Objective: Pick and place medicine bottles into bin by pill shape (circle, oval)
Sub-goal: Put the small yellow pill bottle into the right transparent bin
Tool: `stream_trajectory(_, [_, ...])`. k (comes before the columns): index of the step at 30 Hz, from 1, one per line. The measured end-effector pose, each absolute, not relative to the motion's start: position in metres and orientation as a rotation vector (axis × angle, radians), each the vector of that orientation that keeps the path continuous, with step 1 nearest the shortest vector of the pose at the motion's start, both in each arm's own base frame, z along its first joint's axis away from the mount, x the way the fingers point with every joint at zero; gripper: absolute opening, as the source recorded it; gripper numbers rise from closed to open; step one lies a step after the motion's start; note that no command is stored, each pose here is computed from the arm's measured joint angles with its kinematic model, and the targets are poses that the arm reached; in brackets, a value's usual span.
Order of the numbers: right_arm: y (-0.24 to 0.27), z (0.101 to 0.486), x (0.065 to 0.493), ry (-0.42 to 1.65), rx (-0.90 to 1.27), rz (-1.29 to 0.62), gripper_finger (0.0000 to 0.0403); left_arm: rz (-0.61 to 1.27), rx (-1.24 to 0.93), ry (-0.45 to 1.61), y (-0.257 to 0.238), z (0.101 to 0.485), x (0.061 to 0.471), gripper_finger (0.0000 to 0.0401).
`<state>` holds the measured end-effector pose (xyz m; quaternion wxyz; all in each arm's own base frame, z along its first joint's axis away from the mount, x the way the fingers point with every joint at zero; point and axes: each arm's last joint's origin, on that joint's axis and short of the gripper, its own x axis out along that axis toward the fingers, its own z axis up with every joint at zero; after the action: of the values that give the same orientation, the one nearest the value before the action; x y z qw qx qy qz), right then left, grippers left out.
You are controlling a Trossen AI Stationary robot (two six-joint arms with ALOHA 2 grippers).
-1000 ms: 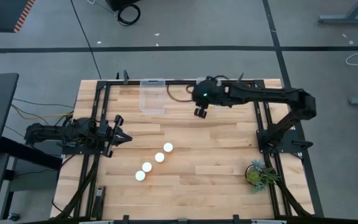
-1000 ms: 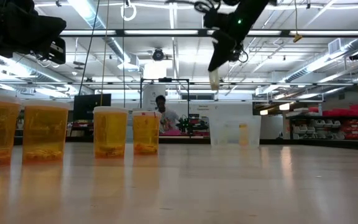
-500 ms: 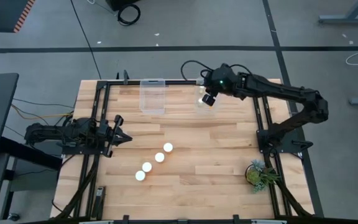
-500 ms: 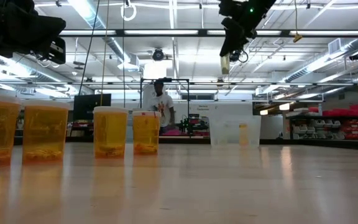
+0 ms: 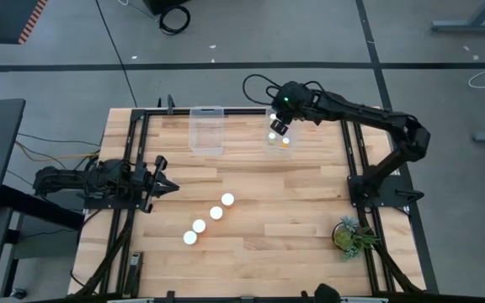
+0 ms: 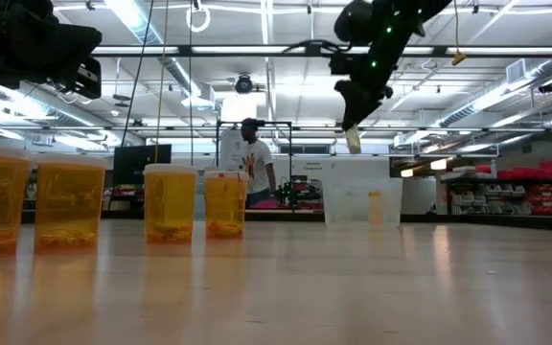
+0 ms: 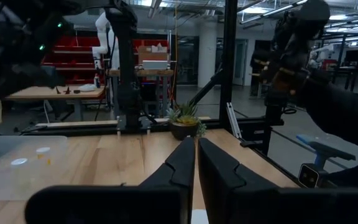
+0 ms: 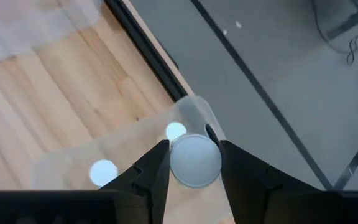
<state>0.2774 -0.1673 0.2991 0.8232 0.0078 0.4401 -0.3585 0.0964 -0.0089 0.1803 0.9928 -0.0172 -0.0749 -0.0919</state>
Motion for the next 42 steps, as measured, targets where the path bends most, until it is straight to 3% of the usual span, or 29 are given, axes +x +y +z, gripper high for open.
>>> stream_trajectory(21, [-0.206,0.232,0.291,1.116,0.187,-0.773,0.0141,-0.184,-0.034,-0.15,-0.009,0.18,0.096,0.0024])
stream_trajectory(34, [-0.204,0.189,0.271,1.091,0.216,-0.767,0.0141,-0.184,-0.034,-0.15,-0.009,0.18,0.096,0.0033])
stream_trajectory(42, [-0.207,0.189,0.273,1.024,0.207,-0.77,0.0141,-0.184,-0.034,-0.15,-0.009,0.18,0.096,0.0026])
